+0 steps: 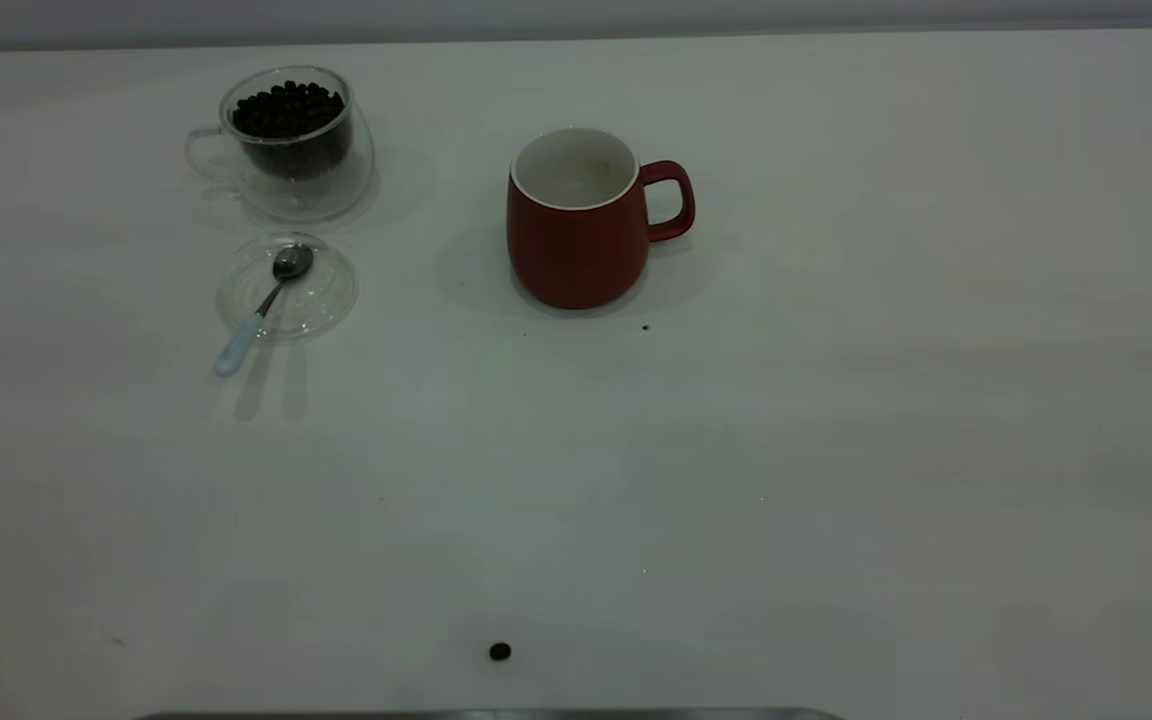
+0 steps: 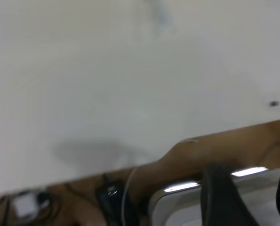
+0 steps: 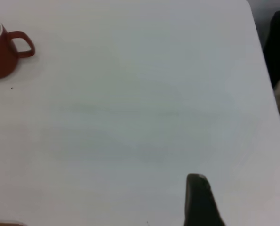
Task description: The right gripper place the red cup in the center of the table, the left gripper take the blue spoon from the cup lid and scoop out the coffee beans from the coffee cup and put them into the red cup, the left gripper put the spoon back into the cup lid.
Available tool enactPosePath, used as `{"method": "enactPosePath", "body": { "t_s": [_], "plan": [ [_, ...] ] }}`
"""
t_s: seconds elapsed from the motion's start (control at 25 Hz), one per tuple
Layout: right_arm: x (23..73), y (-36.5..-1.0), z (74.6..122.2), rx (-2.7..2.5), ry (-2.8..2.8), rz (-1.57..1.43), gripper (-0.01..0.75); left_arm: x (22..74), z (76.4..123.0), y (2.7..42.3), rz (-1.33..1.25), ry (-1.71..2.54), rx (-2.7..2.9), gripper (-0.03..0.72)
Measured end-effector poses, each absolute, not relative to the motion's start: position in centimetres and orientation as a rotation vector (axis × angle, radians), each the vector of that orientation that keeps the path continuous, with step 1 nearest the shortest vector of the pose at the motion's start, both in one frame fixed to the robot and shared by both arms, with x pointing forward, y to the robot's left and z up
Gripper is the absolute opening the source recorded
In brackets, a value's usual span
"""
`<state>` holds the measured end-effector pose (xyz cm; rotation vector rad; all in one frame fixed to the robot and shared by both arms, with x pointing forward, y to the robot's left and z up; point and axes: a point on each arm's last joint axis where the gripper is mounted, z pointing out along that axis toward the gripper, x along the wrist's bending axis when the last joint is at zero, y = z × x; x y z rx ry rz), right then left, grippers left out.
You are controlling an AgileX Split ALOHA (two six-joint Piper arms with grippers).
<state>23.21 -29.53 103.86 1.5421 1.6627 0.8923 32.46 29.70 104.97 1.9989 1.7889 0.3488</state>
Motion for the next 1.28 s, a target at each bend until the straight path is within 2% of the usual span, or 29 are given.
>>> {"method": "enactPosePath", "body": {
  "t_s": [0.36,0.56,1.04,1.28],
  "plan": [
    [23.2,-29.6,103.9,1.515,1.697,0.912,0.478,28.2,103.6,29.6,0.442,1.932,1.880,0.354],
    [23.2,-29.6,103.9,1.505,1.709,0.919,0.478,26.3,103.2,29.8,0.588,1.924,1.825,0.354],
    [23.2,-29.6,103.9,1.502,1.713,0.921,0.478,22.5,103.3,29.4,0.777,1.639,1.745,0.354],
    [23.2,-29.6,103.9,1.502,1.713,0.921,0.478,22.2,103.2,29.6,0.737,1.530,1.803,0.354]
  ]
}}
